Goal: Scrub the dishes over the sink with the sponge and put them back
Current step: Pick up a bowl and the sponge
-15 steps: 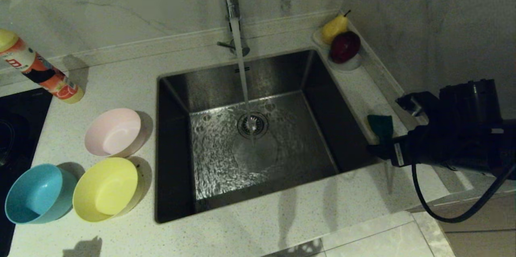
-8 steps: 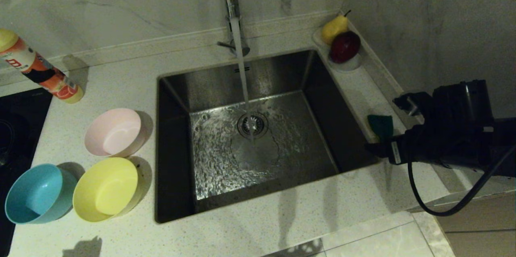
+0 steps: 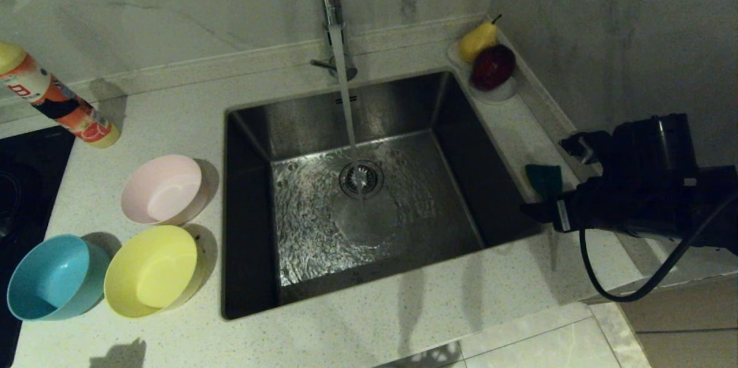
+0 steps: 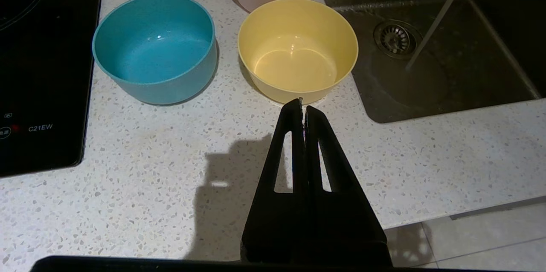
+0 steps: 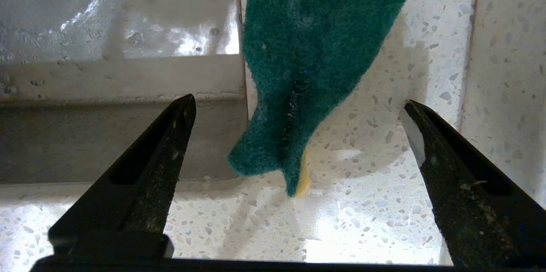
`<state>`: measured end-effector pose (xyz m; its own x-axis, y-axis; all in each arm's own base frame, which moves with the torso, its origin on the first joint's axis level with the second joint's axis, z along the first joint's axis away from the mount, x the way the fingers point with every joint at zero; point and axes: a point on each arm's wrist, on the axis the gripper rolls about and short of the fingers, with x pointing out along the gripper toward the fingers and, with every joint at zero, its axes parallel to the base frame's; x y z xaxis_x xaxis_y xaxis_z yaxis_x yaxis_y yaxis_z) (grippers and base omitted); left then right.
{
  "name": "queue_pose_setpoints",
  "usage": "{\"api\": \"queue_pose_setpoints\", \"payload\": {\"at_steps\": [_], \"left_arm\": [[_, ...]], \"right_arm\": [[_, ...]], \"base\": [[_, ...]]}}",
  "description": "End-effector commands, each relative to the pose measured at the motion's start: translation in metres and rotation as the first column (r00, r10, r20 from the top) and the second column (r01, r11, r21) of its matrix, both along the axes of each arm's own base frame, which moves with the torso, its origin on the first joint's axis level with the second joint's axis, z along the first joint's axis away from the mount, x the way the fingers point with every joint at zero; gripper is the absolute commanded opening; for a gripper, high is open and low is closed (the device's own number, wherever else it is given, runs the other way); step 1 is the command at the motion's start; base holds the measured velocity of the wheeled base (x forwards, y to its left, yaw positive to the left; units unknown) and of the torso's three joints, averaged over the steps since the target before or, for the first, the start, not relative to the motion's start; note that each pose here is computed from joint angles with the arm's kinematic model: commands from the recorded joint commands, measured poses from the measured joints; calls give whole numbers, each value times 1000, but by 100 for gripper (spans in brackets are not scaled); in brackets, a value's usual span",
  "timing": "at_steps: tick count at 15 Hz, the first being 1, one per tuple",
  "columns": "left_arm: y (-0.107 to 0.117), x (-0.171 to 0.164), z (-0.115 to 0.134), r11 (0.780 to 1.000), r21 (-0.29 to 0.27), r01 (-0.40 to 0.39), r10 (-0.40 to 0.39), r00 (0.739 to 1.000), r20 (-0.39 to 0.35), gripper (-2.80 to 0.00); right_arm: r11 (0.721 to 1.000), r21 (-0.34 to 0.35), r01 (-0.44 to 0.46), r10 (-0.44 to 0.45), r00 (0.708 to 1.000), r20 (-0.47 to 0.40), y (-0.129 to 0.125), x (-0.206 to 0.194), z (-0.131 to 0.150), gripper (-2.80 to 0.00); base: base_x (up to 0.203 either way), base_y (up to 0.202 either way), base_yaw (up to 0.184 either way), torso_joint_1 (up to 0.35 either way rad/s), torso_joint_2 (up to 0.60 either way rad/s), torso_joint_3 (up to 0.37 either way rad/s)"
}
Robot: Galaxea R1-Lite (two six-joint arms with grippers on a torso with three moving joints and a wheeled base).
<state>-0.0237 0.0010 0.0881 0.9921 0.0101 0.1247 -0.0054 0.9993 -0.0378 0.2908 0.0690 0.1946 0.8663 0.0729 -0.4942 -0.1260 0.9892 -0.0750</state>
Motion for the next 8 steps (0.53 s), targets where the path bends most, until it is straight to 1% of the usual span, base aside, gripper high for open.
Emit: {"api": "queue_pose_setpoints", "payload": {"at_steps": [1,6,7,8], "left_arm": [[0,3,-11,1000,0,-1,1,999,-41,-280],[0,3,-11,1000,0,-1,1,999,-39,-280],[0,3,-11,1000,0,-1,1,999,-41,-280],[0,3,-11,1000,0,-1,1,999,-40,-280]], "right_arm": [[1000,-7,5,-5,1000,-4,0,0,-1,0],[1000,-10,9,-9,1000,-6,1,3,-2,0],[1000,-7,12,-12,1000,-5,1,4,-1,-280],[1000,-11,17,-17,1000,-4,1,4,-1,-280]], "base": [[0,0,0,0,0,0],[0,0,0,0,0,0],[0,0,0,0,0,0],[0,0,0,0,0,0]]}}
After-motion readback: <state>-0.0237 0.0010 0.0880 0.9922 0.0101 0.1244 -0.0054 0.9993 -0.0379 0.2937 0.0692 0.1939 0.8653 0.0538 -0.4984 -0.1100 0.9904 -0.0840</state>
